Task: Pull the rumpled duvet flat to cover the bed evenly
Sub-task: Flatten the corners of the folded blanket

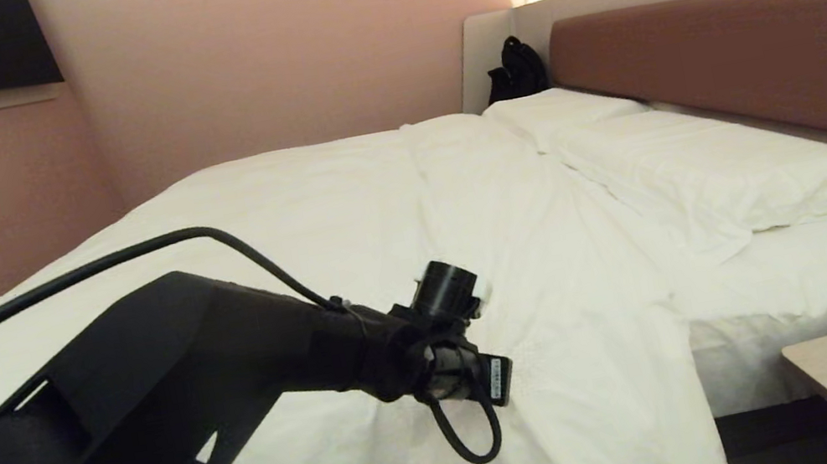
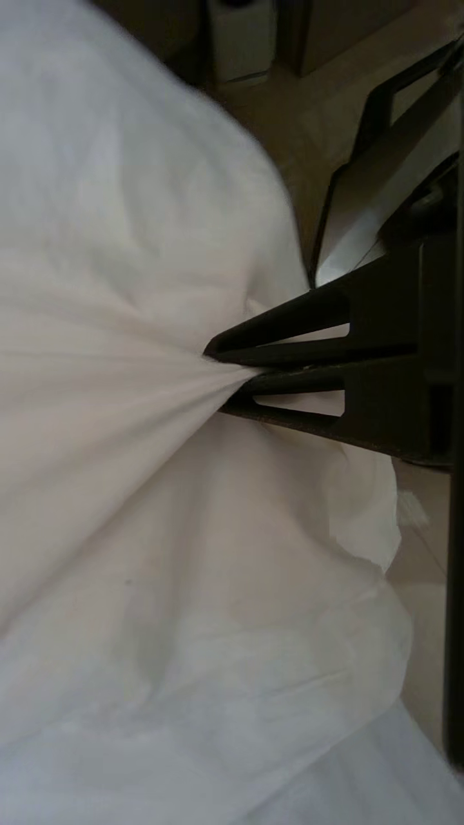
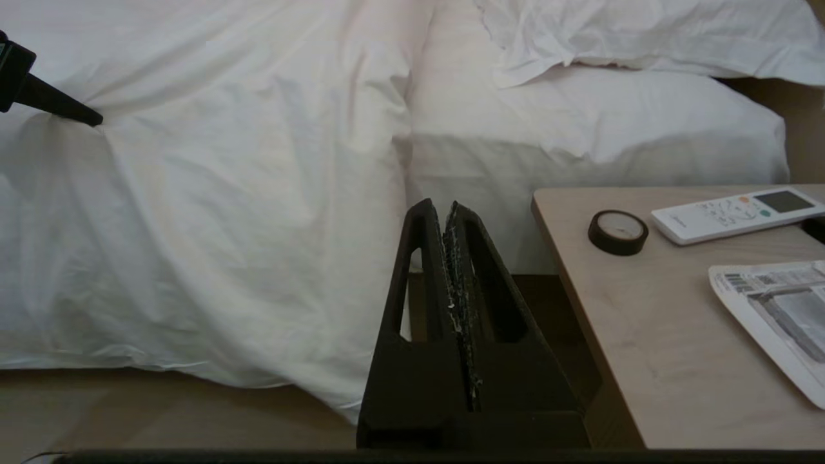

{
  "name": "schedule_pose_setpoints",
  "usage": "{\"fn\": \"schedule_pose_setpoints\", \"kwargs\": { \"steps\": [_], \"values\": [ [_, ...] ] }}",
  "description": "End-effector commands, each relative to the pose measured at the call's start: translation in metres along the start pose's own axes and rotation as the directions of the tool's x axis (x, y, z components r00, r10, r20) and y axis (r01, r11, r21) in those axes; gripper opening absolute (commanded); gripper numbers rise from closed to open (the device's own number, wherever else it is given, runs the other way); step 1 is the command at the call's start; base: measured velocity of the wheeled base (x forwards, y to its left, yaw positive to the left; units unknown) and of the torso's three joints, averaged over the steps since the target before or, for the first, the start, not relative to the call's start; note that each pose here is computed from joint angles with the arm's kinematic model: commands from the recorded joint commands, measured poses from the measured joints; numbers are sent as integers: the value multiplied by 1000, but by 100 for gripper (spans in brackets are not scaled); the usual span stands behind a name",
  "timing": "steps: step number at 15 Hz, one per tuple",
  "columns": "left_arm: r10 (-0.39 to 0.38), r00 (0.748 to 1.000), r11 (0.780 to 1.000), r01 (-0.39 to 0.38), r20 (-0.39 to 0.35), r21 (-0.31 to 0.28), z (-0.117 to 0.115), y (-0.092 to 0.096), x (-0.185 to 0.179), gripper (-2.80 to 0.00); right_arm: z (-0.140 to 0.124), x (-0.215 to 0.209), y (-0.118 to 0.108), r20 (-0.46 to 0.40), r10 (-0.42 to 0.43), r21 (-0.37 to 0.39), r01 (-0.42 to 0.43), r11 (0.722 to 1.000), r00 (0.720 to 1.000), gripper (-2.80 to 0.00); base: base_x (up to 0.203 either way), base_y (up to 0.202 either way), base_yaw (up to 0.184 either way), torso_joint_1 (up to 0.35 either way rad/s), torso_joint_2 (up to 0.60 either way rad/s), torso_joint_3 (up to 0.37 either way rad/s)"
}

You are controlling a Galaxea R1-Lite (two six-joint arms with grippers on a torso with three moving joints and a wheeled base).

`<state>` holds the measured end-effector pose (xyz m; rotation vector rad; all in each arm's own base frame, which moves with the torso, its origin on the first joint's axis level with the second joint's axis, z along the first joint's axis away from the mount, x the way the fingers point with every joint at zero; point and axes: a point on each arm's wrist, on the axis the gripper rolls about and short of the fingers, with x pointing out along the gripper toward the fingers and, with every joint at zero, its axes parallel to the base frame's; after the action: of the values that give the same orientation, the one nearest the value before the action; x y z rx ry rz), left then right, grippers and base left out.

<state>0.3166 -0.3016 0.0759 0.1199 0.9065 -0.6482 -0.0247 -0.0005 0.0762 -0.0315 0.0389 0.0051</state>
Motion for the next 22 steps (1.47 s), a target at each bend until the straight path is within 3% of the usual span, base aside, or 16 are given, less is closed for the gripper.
{"fn": "schedule_pose_setpoints", "kwargs": {
  "steps": [1,3,5,12,15,18,22],
  "values": [
    [-42,999,999,42,-19,24,-9,-27,-9,-280,0,0,0,-7,0,0,0,1000,1000,-280,0,0,0,0,0,0],
    [-57,998,998,58,-23,23,-12,-37,-11,-280,0,0,0,-7,2,0,-2,1000,1000,-280,0,0,0,0,0,0],
    [-93,995,995,94,-42,42,-21,-62,-11,-280,0,0,0,-7,2,0,-2,1000,1000,-280,0,0,0,0,0,0],
    [-128,991,992,128,-30,4,-26,-83,-2,-280,0,0,0,-6,2,0,-2,1000,1000,-280,0,0,0,0,0,0],
    [-131,991,991,131,-13,-2,-23,-83,-9,-280,-1,0,0,-5,2,2,-2,1000,1000,-280,0,0,0,0,0,0],
    [-134,991,990,135,24,-50,-15,-82,-23,-280,-1,0,0,-5,5,2,-5,1000,1000,-280,0,0,0,0,0,0],
    [-44,990,996,54,136,-76,3,-76,-50,-280,0,0,0,-4,5,2,-5,1000,1000,-280,0,0,0,0,0,0]
  ]
}}
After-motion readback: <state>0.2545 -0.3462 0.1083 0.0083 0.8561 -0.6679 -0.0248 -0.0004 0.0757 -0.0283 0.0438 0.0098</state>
